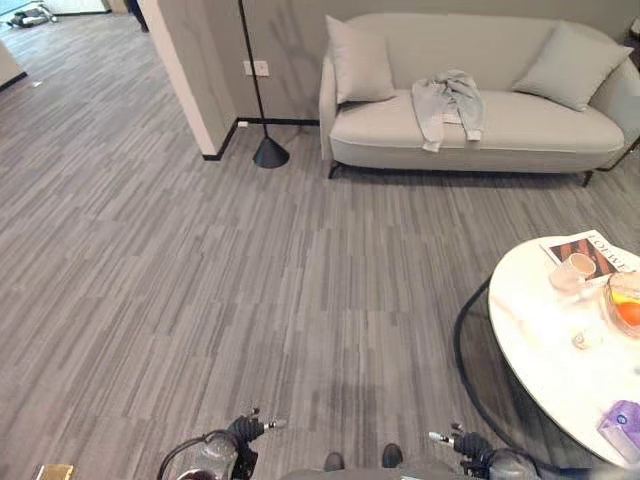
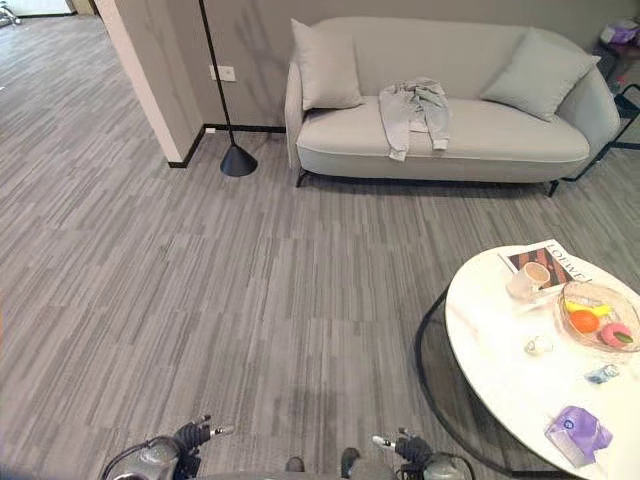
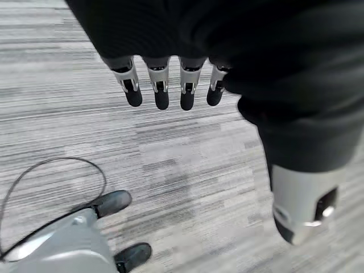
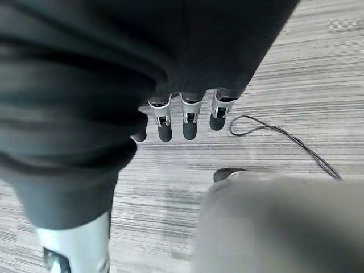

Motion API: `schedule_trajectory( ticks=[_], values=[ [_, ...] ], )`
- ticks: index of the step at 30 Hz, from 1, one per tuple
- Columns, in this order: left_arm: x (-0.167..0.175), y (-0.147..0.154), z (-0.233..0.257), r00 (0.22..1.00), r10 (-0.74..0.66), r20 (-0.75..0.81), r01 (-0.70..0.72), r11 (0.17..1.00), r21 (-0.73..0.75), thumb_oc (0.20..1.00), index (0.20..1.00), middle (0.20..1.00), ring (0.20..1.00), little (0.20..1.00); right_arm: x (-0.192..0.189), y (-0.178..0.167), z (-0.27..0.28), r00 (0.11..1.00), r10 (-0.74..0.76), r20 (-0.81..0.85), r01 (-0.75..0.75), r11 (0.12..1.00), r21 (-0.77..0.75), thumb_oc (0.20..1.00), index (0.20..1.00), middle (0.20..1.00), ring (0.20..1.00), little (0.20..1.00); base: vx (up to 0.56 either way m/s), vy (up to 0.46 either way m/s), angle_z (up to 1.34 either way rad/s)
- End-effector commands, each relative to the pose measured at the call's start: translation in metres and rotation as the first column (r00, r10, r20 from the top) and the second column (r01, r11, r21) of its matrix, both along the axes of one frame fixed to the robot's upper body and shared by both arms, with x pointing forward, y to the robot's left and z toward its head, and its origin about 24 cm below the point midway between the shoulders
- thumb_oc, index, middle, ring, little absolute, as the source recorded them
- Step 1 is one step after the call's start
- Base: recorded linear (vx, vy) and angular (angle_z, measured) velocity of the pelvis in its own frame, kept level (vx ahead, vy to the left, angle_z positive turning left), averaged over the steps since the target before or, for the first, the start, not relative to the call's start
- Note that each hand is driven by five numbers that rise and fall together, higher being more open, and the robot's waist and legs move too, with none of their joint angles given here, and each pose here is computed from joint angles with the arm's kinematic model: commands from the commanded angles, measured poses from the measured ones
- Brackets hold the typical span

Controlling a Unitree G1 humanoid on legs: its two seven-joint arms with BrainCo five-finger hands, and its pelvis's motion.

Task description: Hang the clothes on the sofa on the clothes rack.

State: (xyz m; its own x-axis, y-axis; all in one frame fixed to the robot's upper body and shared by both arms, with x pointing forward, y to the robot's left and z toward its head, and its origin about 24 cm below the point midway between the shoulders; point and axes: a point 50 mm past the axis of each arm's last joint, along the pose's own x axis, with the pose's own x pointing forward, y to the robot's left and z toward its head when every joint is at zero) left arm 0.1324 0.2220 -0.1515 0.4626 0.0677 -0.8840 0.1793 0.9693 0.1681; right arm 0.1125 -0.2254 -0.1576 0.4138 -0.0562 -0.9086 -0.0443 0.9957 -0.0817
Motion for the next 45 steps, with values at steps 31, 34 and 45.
schedule_trajectory(
  ticks=[31, 34, 45],
  values=[
    [-0.024, 0.029, -0.001, 0.996, 0.068, -0.057, -0.067, 0.998, 0.015, 1.0, 1.0, 1.0, 1.0, 1.0, -0.01, 0.0, -0.001, 0.998, -0.063, 0.024, 0.062, 0.998, 0.028, 1.0, 1.0, 1.0, 1.0, 1.0, 0.42, -0.066, 0.06],
    [-0.035, 0.032, -0.003, 0.992, 0.093, -0.082, -0.09, 0.995, 0.034, 1.0, 1.0, 1.0, 1.0, 1.0, -0.01, 0.008, -0.004, 0.999, -0.034, 0.003, 0.034, 0.998, 0.044, 1.0, 1.0, 1.0, 1.0, 1.0, 0.39, 0.26, -0.63],
    [-0.02, 0.035, 0.003, 0.997, 0.076, -0.03, -0.075, 0.996, 0.058, 1.0, 1.0, 1.0, 1.0, 1.0, 0.0, 0.002, 0.001, 1.0, 0.008, 0.025, -0.009, 1.0, 0.02, 1.0, 1.0, 1.0, 1.0, 1.0, 0.33, 0.224, -0.12]
  ],
)
